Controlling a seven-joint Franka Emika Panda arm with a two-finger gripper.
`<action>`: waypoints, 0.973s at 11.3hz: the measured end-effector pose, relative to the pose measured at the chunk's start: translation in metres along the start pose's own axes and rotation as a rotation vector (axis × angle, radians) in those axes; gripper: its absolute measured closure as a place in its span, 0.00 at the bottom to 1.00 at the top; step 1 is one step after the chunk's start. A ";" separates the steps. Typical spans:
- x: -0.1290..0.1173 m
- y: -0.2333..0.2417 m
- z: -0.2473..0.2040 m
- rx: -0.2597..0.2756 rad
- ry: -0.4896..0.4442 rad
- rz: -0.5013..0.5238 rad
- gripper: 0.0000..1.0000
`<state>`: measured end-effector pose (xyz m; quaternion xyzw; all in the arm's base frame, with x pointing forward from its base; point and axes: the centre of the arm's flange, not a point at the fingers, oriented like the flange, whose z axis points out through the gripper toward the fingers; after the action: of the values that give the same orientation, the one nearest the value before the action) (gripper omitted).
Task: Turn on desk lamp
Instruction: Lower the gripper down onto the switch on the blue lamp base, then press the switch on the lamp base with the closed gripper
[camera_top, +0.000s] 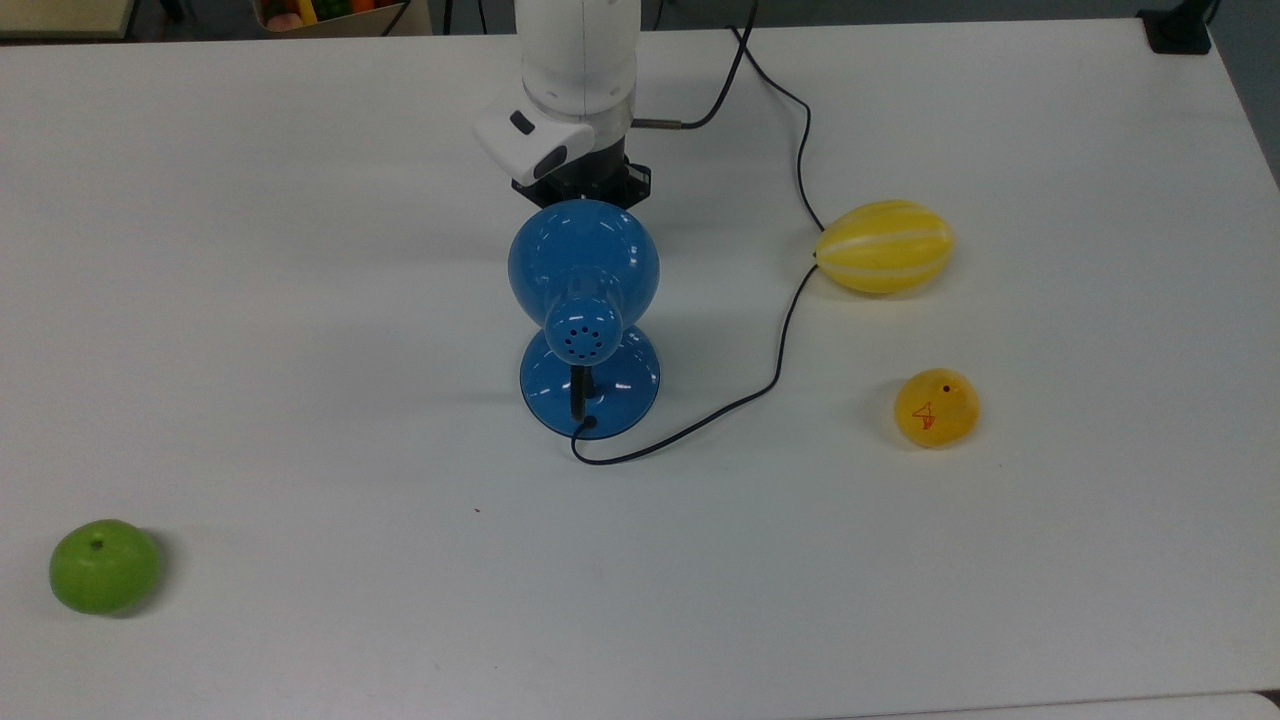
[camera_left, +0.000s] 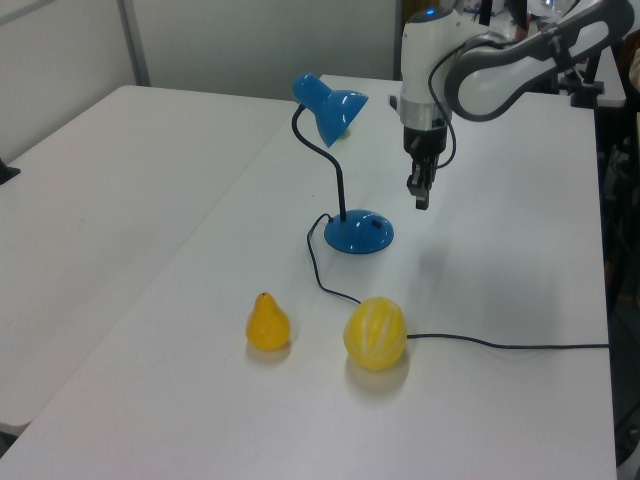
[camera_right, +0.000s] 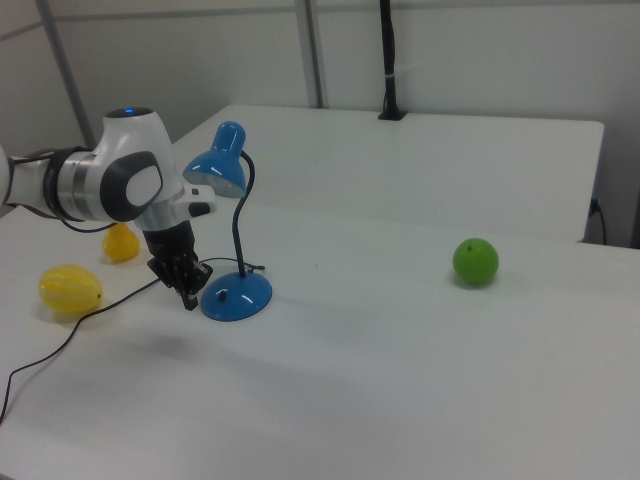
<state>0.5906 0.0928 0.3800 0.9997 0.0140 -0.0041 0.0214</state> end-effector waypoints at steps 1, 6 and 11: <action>0.004 -0.001 0.008 0.002 0.017 0.005 0.99; 0.025 -0.007 0.046 0.026 0.111 0.019 0.99; 0.034 -0.008 0.042 0.040 0.185 0.024 0.99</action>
<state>0.6238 0.1000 0.3377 0.9961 0.0038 0.0884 0.0000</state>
